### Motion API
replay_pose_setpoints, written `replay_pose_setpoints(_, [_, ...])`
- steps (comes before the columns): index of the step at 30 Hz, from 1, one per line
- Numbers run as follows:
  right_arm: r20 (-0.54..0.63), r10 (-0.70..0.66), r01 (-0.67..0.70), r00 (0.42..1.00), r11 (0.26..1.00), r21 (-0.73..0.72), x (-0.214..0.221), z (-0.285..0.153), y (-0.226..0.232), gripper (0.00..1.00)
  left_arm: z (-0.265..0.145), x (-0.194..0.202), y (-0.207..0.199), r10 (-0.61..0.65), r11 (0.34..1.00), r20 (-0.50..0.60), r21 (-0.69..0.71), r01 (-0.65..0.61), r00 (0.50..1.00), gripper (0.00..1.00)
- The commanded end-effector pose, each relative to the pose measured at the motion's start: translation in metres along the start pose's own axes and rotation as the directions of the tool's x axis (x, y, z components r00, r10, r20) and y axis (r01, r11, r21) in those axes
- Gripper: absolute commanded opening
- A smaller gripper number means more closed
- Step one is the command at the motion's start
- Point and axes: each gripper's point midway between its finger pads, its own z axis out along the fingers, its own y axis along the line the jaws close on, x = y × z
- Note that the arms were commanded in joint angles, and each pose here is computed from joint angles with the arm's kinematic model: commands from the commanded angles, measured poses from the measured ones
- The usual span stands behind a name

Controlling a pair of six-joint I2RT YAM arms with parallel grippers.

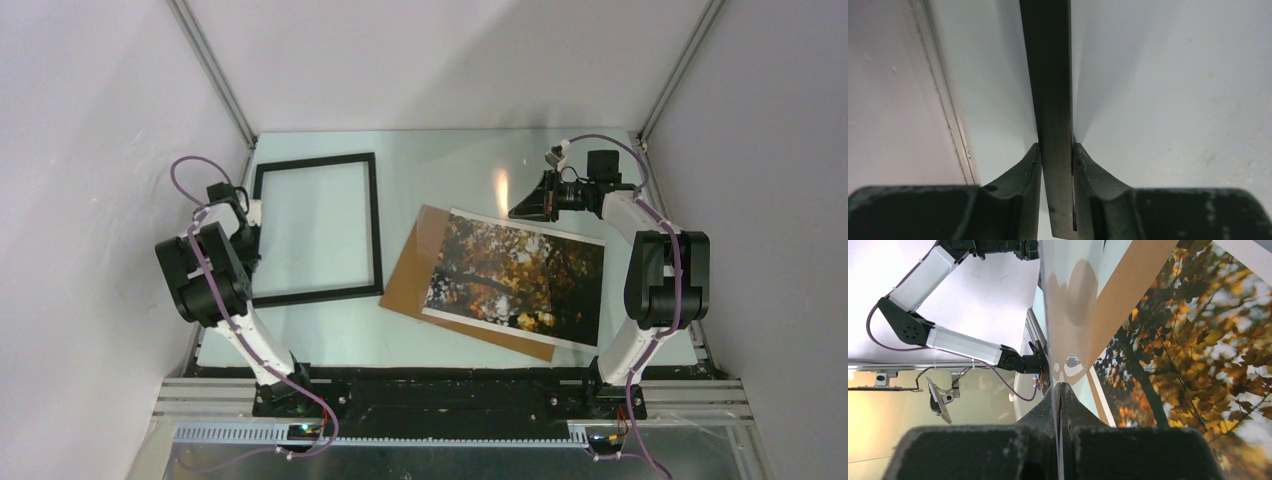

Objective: Put the photo into the frame
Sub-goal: Move the photo frame to the center of the board.

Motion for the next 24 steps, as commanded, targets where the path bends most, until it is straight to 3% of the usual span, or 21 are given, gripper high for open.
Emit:
replay_pose_setpoints(1, [0.014, -0.065, 0.066, 0.998, 0.998, -0.019, -0.009, -0.004, 0.015, 0.00, -0.020, 0.001, -0.026, 0.102, 0.994, 0.019, 0.029, -0.102, 0.995, 0.14])
replay_pose_setpoints(9, [0.025, -0.061, 0.062, 0.998, 0.998, -0.009, -0.011, -0.007, 0.013, 0.00, -0.032, -0.004, -0.059, 0.155, 0.987, 0.045, 0.026, -0.156, 0.987, 0.01])
replay_pose_setpoints(24, [0.125, -0.019, 0.024, 0.992, 0.999, -0.036, -0.048, -0.017, 0.018, 0.00, -0.046, -0.012, -0.143, 0.094, 0.979, 0.071, 0.177, -0.105, 0.993, 0.00])
